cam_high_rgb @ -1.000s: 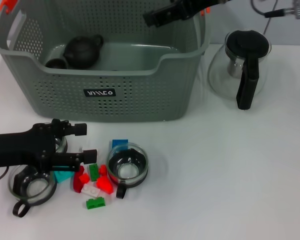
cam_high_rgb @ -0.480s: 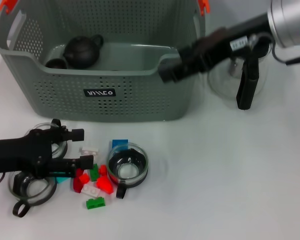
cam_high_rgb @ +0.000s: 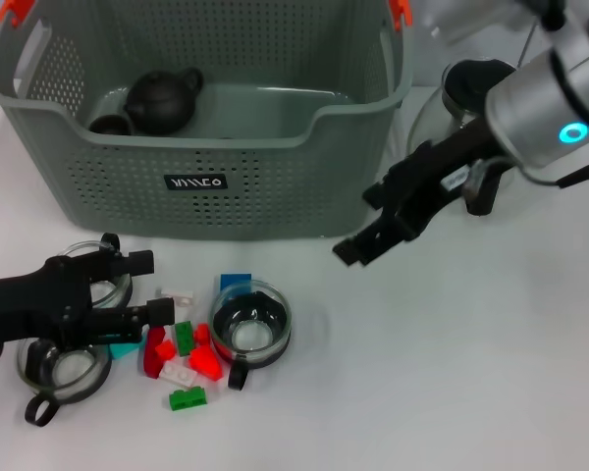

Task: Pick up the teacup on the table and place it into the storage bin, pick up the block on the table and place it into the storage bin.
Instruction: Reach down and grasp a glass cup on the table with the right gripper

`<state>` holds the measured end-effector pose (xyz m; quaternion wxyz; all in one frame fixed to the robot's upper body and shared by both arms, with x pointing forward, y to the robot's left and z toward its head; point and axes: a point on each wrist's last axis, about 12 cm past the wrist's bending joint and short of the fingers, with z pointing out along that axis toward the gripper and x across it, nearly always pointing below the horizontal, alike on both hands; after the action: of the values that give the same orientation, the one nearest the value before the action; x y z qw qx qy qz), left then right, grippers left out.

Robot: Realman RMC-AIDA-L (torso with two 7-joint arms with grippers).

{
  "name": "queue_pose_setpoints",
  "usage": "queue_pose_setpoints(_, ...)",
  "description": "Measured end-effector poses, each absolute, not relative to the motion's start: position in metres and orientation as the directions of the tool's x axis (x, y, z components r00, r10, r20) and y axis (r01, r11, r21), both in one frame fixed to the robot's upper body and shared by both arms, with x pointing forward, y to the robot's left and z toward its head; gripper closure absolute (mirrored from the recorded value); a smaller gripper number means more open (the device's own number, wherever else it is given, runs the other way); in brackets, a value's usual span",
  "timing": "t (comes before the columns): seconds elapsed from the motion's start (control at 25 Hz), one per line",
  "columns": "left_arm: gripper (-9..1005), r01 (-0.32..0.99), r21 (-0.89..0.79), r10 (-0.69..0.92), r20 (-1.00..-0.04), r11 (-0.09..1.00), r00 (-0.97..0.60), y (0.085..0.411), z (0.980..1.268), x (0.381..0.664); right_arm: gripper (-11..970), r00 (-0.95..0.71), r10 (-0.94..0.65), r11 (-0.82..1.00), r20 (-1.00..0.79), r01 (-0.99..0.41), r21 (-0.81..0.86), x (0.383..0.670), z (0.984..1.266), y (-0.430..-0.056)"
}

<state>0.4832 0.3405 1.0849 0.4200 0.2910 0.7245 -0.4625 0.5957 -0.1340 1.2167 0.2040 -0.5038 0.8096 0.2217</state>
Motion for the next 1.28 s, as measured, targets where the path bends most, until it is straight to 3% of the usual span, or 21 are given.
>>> queue_pose_setpoints(0.84, 54, 0.799, -0.422, 0.006, -0.883, 0.429, -0.469, 0.342, 1.083, 0.485, 59, -0.285, -0.731, 0.354, -0.62, -0.935, 0.012, 0.61, 1.218, -0.106)
queue_pose_setpoints(1.28, 54, 0.797, -0.42, 0.008, -0.883, 0.434, -0.47, 0.346, 1.084, 0.483, 58, -0.304, -0.768, 0.294, -0.563, -0.949, 0.111, 0.598, 1.211, -0.091)
